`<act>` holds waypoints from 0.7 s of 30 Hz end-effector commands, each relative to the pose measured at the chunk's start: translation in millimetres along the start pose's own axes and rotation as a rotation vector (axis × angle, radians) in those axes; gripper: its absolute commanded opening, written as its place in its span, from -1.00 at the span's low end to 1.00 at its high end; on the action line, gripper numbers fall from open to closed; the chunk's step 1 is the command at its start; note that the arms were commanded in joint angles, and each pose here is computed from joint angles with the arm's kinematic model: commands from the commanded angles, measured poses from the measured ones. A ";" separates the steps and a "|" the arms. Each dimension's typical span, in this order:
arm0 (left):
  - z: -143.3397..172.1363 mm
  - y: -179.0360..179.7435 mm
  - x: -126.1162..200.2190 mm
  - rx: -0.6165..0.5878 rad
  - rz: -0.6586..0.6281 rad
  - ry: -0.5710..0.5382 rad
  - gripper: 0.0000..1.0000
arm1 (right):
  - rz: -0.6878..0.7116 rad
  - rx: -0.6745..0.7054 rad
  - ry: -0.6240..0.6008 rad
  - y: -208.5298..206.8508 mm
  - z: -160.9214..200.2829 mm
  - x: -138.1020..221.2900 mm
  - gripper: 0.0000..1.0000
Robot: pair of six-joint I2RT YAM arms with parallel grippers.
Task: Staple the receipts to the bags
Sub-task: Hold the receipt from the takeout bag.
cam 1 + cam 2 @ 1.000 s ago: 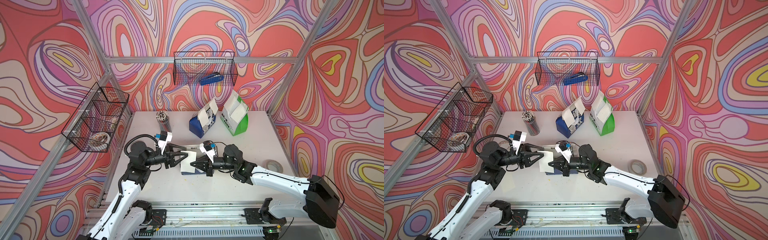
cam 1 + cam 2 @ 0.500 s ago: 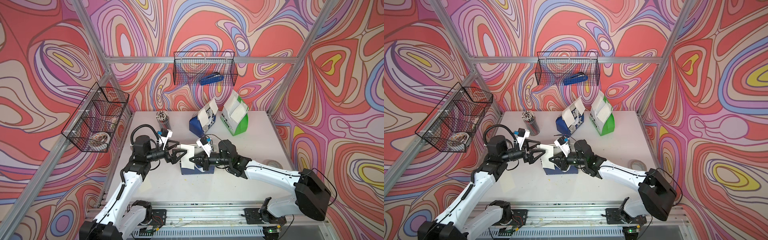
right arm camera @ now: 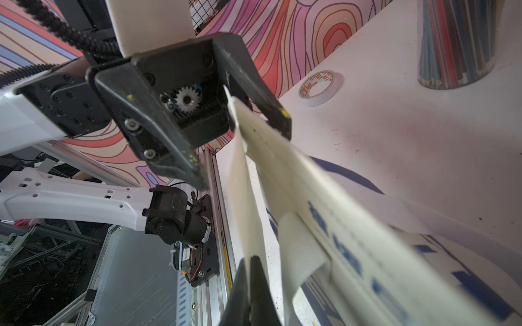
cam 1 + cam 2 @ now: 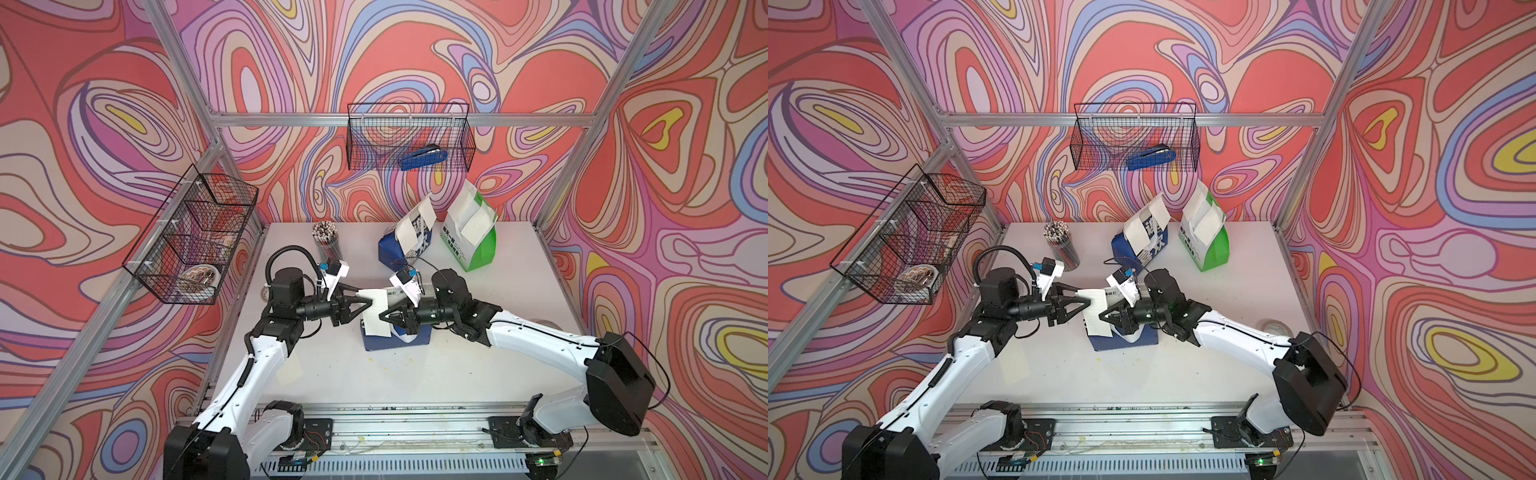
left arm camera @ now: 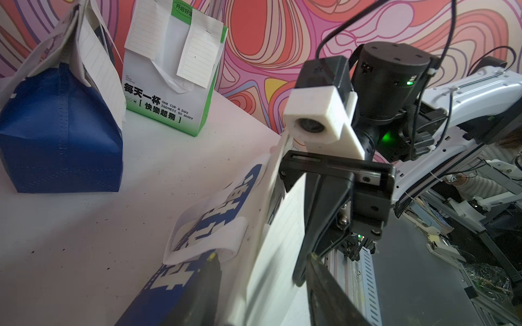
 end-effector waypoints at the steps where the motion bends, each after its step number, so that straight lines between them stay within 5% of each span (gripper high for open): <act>1: -8.5 -6.8 1.4 -0.067 0.028 -0.009 -0.13 | 0.014 -0.018 0.019 -5.6 0.9 2.7 -1.00; 17: -6.1 -2.5 -0.8 -0.065 0.030 -0.001 -1.00 | 0.069 -0.004 0.018 -12.7 -8.3 5.9 -0.97; 21: -7.5 -3.2 0.1 -0.072 0.022 -0.010 -1.00 | 0.149 0.009 -0.003 -13.4 -10.5 21.9 -0.23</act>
Point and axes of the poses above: each gripper's point midway between its finger pads, its own x axis back along the fingers, its own y axis along the line the jaws close on, z = x × y, the point moved 1 cm from there along x, back along the fingers, and after that the axes turned 1 degree about -x, right-handed, at the moved point
